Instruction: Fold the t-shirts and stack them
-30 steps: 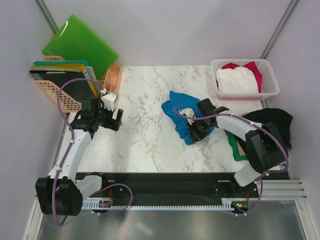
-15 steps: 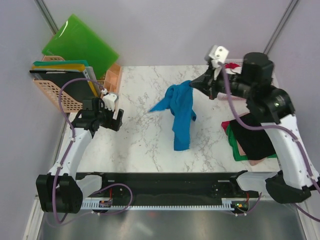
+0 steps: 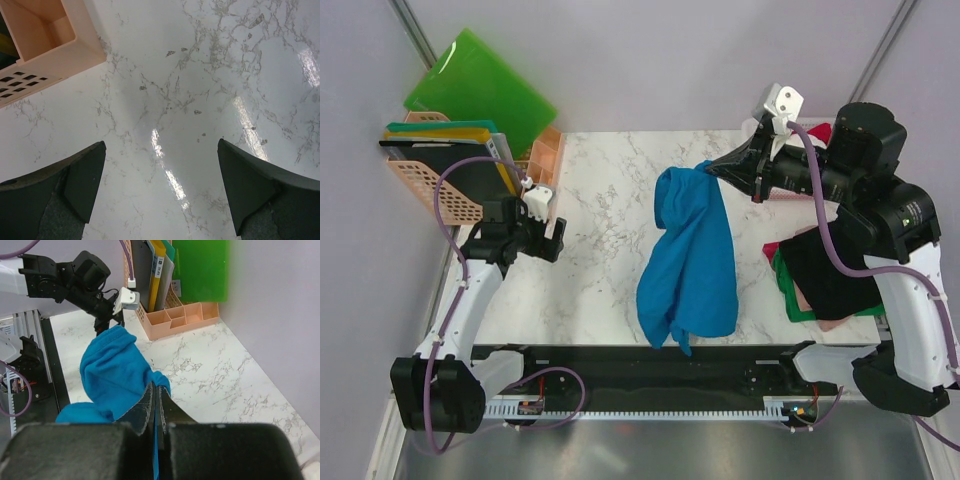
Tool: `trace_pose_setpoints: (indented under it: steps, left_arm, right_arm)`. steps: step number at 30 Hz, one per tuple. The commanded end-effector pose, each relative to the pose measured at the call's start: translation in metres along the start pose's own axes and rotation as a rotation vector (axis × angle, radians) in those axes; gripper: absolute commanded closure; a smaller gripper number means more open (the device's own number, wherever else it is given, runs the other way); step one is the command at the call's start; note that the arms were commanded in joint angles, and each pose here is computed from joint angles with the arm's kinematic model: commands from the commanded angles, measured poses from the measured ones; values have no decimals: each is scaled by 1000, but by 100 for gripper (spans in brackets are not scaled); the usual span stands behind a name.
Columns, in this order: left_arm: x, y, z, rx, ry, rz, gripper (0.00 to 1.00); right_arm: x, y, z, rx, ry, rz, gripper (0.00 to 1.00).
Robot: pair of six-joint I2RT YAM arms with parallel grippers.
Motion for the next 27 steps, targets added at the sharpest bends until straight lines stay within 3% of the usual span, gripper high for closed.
trace_pose_setpoints:
  steps: [1,8,16,21,25,26,27]
  left_arm:
    - [-12,4,-7,-18,-43,17,0]
    - [-10,2,-6,-10,-41,15,0]
    - [-8,1,-4,0,-37,12,0]
    - [-6,0,-2,5,-28,12,0]
    - [-5,0,-2,2,-26,14,0]
    - [-4,0,-1,1,-26,11,0]
    - [-5,0,-1,6,-29,15,0]
  right_arm:
    - [-22,9,-12,13,-81,-47,100]
    - [-5,-10,10,29,-25,-25,100]
    - [40,-75,86,112,89,-8,100]
    - [54,-126,145,200,83,-19,100]
    - [56,-149,168,282,42,-12,100]
    - [53,-154,169,325,9,-19,96]
    - [57,-157,169,345,12,-16,84]
Point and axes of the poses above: each gripper's point midway between its finger pads, its own z axis out along the fingers, its own y axis along the line the jaws close on, x = y × z, the point moved 9 cm from there along -z, back along the fingers, and after that the axes turned 13 degrees about z, right-handed, at the moved point
